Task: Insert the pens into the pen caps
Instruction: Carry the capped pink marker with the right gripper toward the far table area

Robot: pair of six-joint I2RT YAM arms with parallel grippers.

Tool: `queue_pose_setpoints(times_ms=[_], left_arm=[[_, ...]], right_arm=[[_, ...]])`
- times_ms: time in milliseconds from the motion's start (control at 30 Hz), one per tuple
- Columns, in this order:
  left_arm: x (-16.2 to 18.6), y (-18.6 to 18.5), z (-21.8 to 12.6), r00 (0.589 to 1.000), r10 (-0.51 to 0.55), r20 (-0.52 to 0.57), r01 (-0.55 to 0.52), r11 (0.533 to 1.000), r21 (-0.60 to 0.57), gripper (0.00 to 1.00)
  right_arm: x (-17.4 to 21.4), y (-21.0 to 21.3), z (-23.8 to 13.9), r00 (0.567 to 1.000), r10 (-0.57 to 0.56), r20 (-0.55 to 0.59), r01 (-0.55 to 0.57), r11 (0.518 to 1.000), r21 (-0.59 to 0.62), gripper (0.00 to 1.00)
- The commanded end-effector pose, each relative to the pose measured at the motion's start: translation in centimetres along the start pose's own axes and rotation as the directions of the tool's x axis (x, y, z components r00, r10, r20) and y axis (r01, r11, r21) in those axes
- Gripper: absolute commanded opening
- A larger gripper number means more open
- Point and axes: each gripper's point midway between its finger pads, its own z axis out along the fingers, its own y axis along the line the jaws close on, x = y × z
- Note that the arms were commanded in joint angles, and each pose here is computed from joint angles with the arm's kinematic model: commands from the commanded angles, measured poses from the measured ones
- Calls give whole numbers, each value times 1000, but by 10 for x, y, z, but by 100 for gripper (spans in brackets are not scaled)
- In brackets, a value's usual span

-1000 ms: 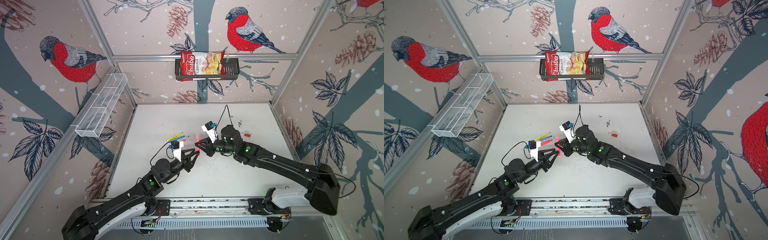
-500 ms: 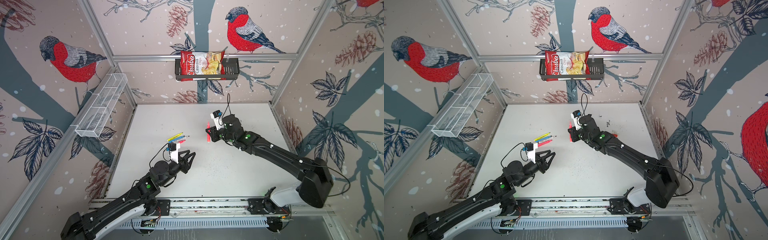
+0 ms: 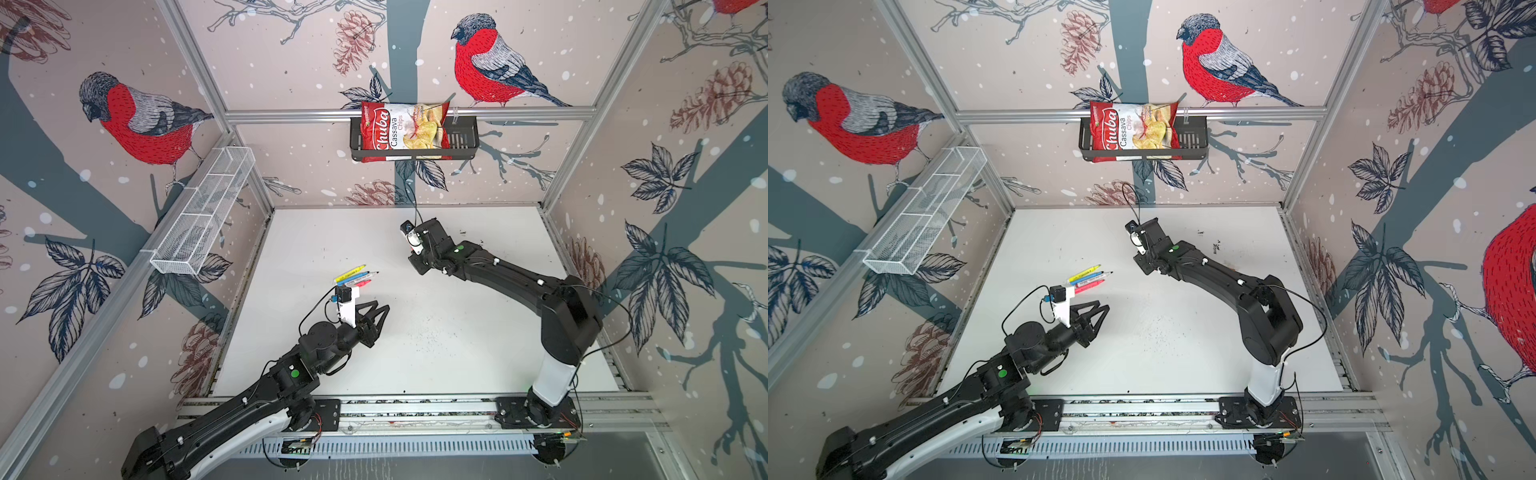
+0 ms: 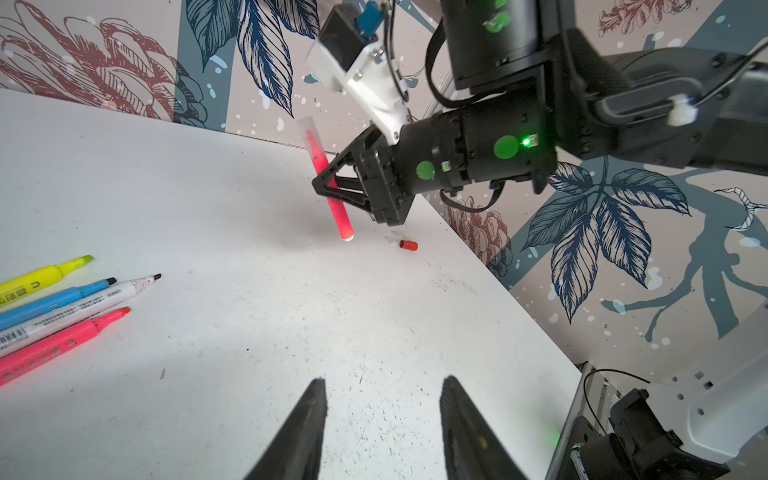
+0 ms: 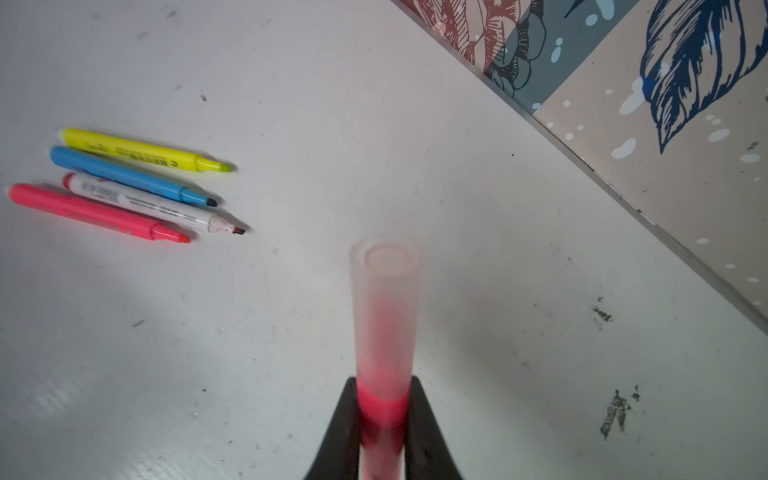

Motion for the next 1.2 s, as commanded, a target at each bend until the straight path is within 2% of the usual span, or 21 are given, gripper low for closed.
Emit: queue_pose_setpoints(times_ms=[0,200,367,633,700,767,867,967,1067,1167], left_arm=[[-5,1,-2,1000,13,11,-13,1000,-13,46],[-6,3,-7,1000,19,18,-18,1000,-25,46],[-10,3,-9,999,24,27,-23,999,-30,46],[-13,4,-13,999,32,30,-31,999,-41,46],[-13,5,-15,999,29,35,-28,999,-43,46],[-14,6,-16,999,25,44,-23,999,-48,46],[-12,8,-15,999,21,47,-18,999,-51,46],[-10,7,-12,999,19,39,-17,999,-47,46],[-8,6,-8,999,24,23,-23,999,-44,46],[-7,4,-3,1000,26,11,-26,999,-38,47]], right_arm=[[3,-19,14,976,-208,-62,214,972,94,2],[16,-45,55,911,-330,-247,379,907,186,1],[24,-49,81,860,-412,-302,477,860,184,0],[27,-73,116,861,-379,-339,454,873,177,0],[30,-87,124,883,-298,-362,390,895,215,1],[28,-99,130,913,-189,-362,280,935,217,5],[36,-116,138,922,-26,-386,120,968,221,8],[45,-121,141,920,100,-378,-26,980,197,7],[54,-126,141,902,256,-347,-212,964,160,4],[59,-135,139,845,427,-323,-415,903,108,0]])
